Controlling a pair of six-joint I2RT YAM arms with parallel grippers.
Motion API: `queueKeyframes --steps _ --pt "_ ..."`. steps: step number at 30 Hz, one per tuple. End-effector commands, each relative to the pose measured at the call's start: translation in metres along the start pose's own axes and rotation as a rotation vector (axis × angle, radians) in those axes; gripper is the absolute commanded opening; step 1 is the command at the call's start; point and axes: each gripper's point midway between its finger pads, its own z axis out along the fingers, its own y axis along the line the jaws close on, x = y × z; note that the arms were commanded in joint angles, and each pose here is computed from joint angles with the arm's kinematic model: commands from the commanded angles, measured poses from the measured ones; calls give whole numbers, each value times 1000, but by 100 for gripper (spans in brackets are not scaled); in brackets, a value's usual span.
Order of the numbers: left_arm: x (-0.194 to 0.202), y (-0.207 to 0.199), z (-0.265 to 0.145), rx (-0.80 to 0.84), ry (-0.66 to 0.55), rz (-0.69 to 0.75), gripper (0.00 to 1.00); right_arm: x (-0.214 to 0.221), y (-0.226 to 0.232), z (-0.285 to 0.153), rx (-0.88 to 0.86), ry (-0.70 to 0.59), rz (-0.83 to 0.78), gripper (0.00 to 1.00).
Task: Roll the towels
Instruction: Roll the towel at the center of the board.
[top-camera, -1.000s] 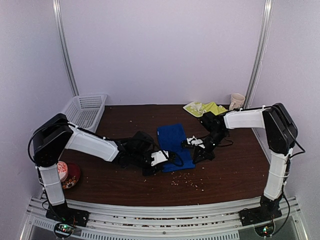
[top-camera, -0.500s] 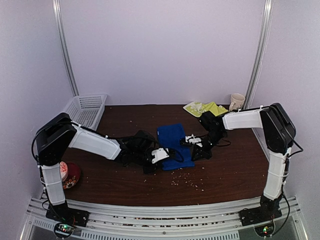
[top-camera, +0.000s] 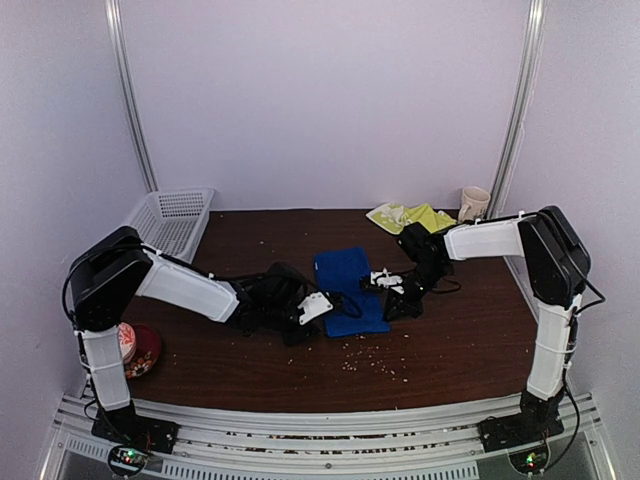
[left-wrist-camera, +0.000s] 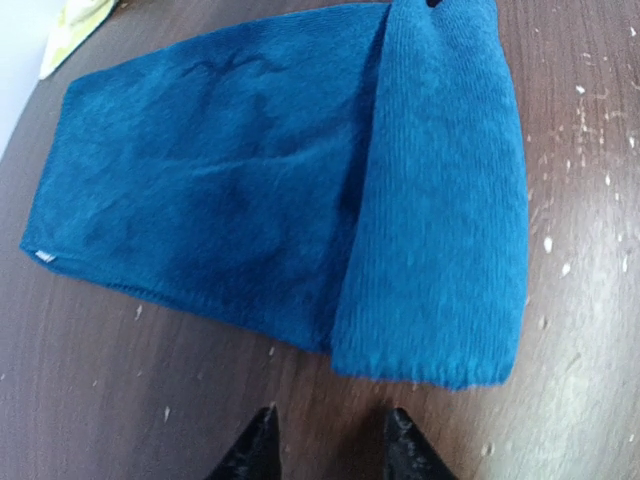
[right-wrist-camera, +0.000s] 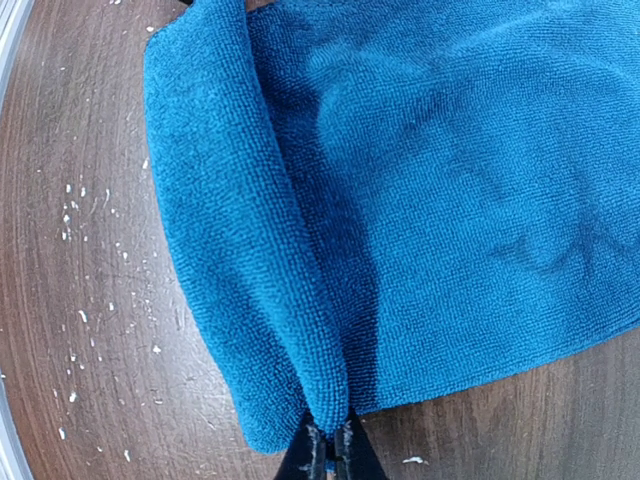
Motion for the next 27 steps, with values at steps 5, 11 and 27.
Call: queueKeyframes --steps 5,11,27 --pt "-31 19 -55 -100 -196 -68 41 -3 -6 3 20 7 7 9" --pt "-64 17 -53 -89 -236 -84 35 -7 -4 5 21 8 3 11" --pt "-67 -5 0 -32 -137 -63 21 -7 -8 6 39 8 13 16"
